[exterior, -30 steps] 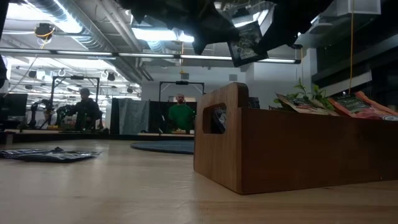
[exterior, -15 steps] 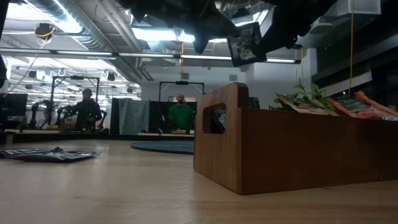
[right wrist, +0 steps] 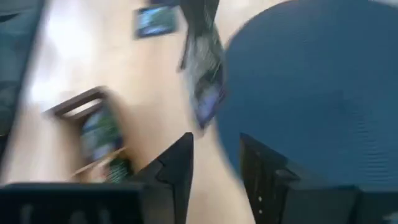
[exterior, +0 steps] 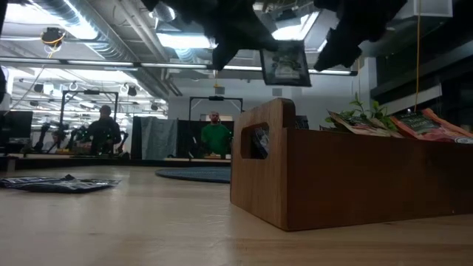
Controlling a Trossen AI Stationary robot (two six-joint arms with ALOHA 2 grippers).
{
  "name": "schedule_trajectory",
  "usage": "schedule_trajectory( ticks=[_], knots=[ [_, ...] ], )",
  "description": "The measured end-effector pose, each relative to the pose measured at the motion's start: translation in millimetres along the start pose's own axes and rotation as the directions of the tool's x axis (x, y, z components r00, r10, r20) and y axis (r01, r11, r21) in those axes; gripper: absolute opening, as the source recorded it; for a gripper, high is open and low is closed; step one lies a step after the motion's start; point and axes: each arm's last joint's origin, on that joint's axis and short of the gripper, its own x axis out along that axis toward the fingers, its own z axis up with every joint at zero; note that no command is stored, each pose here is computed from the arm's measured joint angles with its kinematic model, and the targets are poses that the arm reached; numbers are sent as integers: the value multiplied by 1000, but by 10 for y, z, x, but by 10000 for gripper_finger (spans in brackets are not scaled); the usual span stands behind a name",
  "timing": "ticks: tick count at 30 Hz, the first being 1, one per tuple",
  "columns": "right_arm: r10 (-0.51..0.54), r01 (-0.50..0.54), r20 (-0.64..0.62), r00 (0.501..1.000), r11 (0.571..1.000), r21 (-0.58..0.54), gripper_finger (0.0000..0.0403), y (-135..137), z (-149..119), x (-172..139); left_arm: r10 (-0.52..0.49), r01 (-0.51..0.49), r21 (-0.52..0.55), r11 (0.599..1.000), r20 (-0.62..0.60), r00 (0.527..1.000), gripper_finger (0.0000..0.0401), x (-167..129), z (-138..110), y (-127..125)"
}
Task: Pick & Place Tea
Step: Put the purple tea bag into the left section of the wooden organizer
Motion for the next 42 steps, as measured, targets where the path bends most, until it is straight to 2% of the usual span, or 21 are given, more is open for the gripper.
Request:
schedule_trajectory(
  ticks=[4, 8, 15, 20, 26, 34, 42],
  knots=[
    [133, -130, -63, 989, 990, 50, 142, 33, -34, -12, -47, 46, -78, 996, -11, 999, 2, -1, -62, -191],
    [145, -131, -121, 982, 985, 111, 145, 30, -86, -16, -65, 60, -138, 989, -27, 998, 2, -15, -160, -416],
    [25, -5, -180, 983, 994, 112, 146, -24, -161, -23, -11, 12, -179, 984, 5, 1000, 2, -59, -365, -837],
    [-79, 95, -159, 984, 991, 95, 146, -57, -163, -24, 14, -9, -224, 974, 18, 1000, 2, 96, -561, -1006],
    [-162, 180, -130, 978, 973, 143, 146, -81, -153, -26, 60, -60, -277, 959, -5, 998, 2, 284, -761, -1037],
    [-249, 265, -98, 963, 939, 219, 146, -106, -144, -30, 69, -71, -344, 936, -19, 997, 2, 268, -816, -1089],
    [-272, 290, -108, 956, 933, 214, 146, -134, -261, 46, 123, -120, -363, 924, -14, 992, 2, 231, -888, -1154]
  ],
)
